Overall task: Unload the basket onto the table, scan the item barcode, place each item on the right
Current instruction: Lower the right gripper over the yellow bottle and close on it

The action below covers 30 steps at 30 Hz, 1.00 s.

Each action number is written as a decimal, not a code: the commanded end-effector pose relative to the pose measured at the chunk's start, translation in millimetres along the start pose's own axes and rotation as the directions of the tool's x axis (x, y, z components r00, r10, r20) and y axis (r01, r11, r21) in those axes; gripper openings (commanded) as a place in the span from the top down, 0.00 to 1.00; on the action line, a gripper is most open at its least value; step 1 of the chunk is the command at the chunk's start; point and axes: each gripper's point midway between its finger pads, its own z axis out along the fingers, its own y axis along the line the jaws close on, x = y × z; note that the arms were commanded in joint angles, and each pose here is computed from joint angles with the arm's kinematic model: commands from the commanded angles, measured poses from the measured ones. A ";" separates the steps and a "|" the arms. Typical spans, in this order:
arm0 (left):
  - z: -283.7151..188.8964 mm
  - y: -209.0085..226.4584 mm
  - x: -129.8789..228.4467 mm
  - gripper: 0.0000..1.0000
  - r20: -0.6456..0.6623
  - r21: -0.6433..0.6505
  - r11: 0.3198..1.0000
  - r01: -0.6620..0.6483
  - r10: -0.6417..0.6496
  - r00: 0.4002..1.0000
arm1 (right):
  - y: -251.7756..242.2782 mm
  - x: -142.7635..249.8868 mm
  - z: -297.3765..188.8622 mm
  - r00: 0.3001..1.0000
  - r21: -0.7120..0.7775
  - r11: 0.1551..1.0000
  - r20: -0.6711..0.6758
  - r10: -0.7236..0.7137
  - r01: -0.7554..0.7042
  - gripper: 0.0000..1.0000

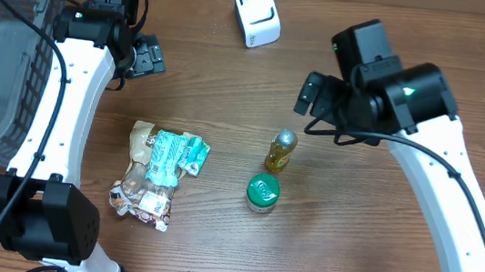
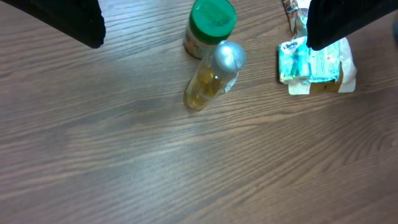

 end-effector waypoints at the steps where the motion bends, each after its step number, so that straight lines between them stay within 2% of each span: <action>1: -7.2 -0.3 -3.2 0.00 0.017 0.012 1.000 -0.010 0.010 1.000 | 5.4 1.6 15.1 0.996 0.035 0.996 -0.017 0.084 -0.083 0.00; 5: -7.2 -0.3 -3.2 0.00 0.017 0.012 1.000 -0.010 0.010 1.000 | 10.7 7.8 34.6 0.987 0.073 0.986 -0.055 0.151 -0.147 0.00; 11: -7.2 -0.2 -3.2 0.00 0.017 0.011 1.000 -0.010 0.010 1.000 | 20.8 19.1 59.7 0.976 0.084 0.985 -0.143 0.161 -0.150 0.00; 21: -7.2 -0.2 -3.2 0.00 0.017 0.011 1.000 -0.010 0.010 1.000 | 14.2 40.7 94.6 0.901 0.180 0.919 -0.202 0.383 -0.350 0.00; 30: -7.2 -0.2 -3.2 0.00 0.017 0.011 1.000 -0.010 0.010 1.000 | 13.6 64.0 122.5 0.868 0.179 0.910 -0.279 0.411 -0.374 0.00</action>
